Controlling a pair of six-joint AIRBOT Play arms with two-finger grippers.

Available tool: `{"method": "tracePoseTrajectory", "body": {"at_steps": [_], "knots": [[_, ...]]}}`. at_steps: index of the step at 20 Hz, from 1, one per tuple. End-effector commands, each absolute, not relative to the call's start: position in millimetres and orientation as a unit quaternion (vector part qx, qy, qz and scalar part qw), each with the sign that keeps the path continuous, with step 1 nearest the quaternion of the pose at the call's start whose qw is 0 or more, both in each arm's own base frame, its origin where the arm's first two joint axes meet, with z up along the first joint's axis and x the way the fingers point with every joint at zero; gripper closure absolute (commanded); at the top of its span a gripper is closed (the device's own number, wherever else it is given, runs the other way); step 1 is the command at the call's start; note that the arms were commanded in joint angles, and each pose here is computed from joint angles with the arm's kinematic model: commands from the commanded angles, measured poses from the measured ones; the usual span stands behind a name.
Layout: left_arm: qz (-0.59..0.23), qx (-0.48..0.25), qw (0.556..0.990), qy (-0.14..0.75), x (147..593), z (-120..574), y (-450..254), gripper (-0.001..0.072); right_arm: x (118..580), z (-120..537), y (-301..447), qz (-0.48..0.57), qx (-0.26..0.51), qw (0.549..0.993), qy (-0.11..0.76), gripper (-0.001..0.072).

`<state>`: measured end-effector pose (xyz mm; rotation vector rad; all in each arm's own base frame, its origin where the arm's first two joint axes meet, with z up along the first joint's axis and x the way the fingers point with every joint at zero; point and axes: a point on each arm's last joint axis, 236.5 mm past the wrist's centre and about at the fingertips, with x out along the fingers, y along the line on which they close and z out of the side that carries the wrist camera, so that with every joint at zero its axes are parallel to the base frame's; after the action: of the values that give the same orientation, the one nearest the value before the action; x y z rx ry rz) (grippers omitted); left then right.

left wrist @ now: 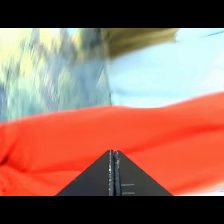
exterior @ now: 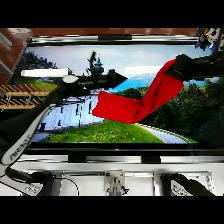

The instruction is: Fold the shirts.

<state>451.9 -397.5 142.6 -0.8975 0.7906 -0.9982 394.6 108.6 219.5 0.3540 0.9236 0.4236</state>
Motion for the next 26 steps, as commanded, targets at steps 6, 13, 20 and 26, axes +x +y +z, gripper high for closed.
{"method": "tracePoseTrajectory", "body": {"at_steps": [6, 13, 20, 26], "knots": [[-0.231, -0.135, 0.919, 0.288, 446.0, 241.3, -162.8, 0.0675, 444.9, 105.0, 237.6, 0.262, 0.142, 0.813, 0.501, 0.0635], [-0.101, -0.113, 0.962, 0.229, 390.1, 310.0, -43.0, 0.0674, 459.2, 24.6, 313.7, 0.262, 0.219, 0.77, 0.54, 0.0635], [-0.094, -0.111, 0.961, 0.233, 374.1, 313.8, -37.1, 0.0674, 451.7, 2.5, 365.3, 0.282, 0.302, 0.721, 0.556, 0.0563], [-0.094, -0.111, 0.961, 0.233, 374.0, 313.6, -37.0, 0.0674, 435.0, 11.7, 349.9, 0.303, 0.279, 0.701, 0.582, 0.0195]]}}
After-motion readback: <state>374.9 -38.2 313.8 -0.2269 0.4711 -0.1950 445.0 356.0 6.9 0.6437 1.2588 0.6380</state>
